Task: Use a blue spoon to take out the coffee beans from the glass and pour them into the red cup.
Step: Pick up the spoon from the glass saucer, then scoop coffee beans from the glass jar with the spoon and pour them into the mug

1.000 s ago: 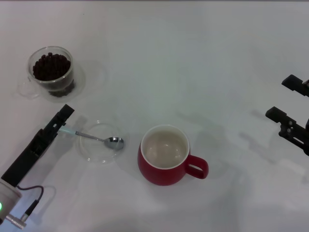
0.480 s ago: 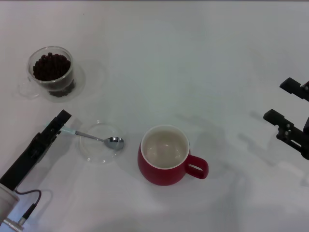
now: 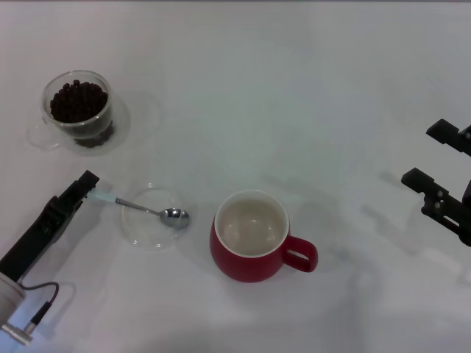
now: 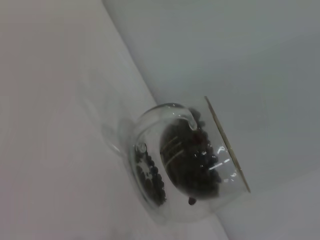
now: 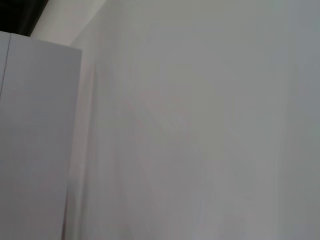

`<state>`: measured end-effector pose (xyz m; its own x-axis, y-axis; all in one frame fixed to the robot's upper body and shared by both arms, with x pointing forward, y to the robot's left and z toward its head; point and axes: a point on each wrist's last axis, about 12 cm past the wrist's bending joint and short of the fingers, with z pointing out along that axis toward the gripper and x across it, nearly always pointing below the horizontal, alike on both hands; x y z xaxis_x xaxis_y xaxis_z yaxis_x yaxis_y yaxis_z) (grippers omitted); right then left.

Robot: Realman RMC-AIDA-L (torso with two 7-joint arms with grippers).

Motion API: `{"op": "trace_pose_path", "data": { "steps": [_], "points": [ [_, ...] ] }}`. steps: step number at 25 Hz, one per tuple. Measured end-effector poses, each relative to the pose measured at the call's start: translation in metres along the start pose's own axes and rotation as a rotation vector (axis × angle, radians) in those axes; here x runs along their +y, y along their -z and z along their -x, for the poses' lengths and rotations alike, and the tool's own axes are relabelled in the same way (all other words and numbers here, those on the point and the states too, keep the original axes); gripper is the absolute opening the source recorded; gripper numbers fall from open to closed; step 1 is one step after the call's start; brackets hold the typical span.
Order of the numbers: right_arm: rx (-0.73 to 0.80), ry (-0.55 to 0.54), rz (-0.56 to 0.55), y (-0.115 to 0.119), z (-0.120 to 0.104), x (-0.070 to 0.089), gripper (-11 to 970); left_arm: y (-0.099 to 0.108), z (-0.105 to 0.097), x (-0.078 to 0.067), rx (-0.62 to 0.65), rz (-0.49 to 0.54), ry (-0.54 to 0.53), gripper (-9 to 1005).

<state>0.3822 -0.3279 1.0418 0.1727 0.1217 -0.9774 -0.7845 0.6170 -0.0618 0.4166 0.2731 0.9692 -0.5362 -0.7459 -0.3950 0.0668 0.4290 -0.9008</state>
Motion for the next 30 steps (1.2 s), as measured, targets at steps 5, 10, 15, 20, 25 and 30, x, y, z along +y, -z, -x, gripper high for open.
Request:
{"op": "trace_pose_path", "data": {
  "steps": [5,10,15,20,25,30],
  "points": [
    [-0.004,-0.001,0.001,-0.001,0.0,0.001,664,-0.006,0.004,-0.001,0.02,-0.001,-0.002,257],
    [-0.005,-0.002,0.001,0.0,0.0,0.001,664,-0.007,0.008,-0.002,0.013,-0.014,-0.009,158],
    [-0.009,-0.002,0.004,-0.002,0.0,0.001,664,0.009,0.031,-0.004,-0.065,-0.071,-0.058,127],
    [-0.022,-0.002,0.011,-0.005,0.0,0.002,664,0.031,0.062,-0.003,-0.149,-0.094,-0.141,127],
    [-0.031,0.003,0.019,-0.008,0.0,0.001,664,0.045,0.094,-0.013,-0.198,-0.158,-0.219,127],
    [-0.036,0.022,0.023,-0.011,0.0,0.001,664,0.04,0.126,-0.025,-0.175,-0.221,-0.257,127]
  ]
}}
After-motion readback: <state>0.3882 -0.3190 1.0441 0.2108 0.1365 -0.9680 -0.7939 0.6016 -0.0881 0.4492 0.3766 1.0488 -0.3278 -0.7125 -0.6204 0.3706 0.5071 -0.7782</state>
